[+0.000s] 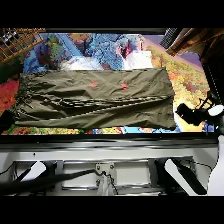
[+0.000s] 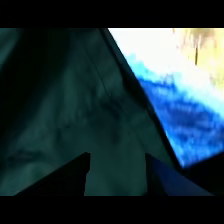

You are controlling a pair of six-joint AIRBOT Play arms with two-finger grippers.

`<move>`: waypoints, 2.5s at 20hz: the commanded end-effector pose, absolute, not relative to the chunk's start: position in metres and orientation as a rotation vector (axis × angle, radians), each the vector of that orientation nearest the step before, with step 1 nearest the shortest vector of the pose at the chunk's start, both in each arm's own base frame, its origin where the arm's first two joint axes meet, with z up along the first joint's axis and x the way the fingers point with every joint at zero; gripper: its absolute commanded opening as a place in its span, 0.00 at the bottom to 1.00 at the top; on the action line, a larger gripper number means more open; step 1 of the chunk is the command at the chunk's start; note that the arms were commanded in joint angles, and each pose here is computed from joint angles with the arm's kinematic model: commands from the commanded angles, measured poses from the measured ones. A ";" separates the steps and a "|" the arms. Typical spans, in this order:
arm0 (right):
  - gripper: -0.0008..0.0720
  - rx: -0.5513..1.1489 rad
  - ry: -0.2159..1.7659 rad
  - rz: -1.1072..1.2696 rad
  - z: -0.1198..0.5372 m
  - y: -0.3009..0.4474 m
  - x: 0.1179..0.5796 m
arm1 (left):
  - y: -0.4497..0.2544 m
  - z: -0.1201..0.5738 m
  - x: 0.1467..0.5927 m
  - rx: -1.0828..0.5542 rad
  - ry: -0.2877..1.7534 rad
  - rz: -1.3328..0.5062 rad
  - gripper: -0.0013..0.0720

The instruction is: Fold the clothes and pants, and hang the long-sleeved shirts on hangers.

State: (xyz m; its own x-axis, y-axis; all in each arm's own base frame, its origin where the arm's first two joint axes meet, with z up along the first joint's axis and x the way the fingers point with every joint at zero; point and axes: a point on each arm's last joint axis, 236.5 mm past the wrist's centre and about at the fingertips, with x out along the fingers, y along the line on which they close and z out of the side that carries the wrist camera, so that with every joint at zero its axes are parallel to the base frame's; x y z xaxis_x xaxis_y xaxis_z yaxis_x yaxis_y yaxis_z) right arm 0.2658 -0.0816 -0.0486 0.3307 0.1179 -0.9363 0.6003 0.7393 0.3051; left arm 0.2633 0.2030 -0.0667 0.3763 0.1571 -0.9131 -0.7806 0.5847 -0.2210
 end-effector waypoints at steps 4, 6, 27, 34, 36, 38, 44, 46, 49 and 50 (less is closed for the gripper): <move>0.66 0.769 1.397 -0.429 -0.071 -0.064 0.209 | 0.203 -0.064 0.269 -0.729 0.992 0.661 0.03; 0.66 0.738 1.430 -0.442 -0.073 -0.068 0.200 | 0.203 -0.064 0.269 -0.730 0.992 0.661 0.03; 0.03 0.527 1.402 -0.518 -0.070 -0.130 0.229 | 0.203 -0.073 0.247 -0.592 1.119 0.651 0.03; 0.03 0.464 1.211 -0.511 -0.018 -0.153 0.270 | 0.199 -0.042 0.253 -0.601 1.031 0.647 0.03; 0.03 0.472 1.109 -0.499 0.010 -0.157 0.290 | 0.201 -0.013 0.258 -0.565 0.951 0.645 0.03; 0.03 0.495 1.021 -0.470 0.037 -0.158 0.313 | 0.201 0.018 0.268 -0.522 0.872 0.631 0.03; 0.03 0.465 0.938 -0.379 0.077 -0.154 0.367 | 0.181 0.102 0.332 -0.374 0.657 0.497 0.03; 0.03 0.457 0.969 -0.354 0.067 -0.149 0.381 | 0.169 0.122 0.358 -0.330 0.575 0.444 0.03; 0.03 0.449 1.002 -0.334 0.050 -0.149 0.402 | 0.154 0.131 0.392 -0.273 0.499 0.379 0.03; 0.03 0.450 1.003 -0.331 0.046 -0.151 0.410 | 0.154 0.130 0.401 -0.258 0.481 0.372 0.03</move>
State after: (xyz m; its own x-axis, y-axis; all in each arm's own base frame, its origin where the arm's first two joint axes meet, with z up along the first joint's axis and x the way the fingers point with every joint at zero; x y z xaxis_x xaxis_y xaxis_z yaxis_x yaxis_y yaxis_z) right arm 0.3900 -0.1571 0.0570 0.5091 -0.1000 -0.8549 0.4845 0.8542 0.1885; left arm 0.3704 0.1666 0.1151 0.7573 0.3048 -0.5776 -0.4653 0.8725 -0.1496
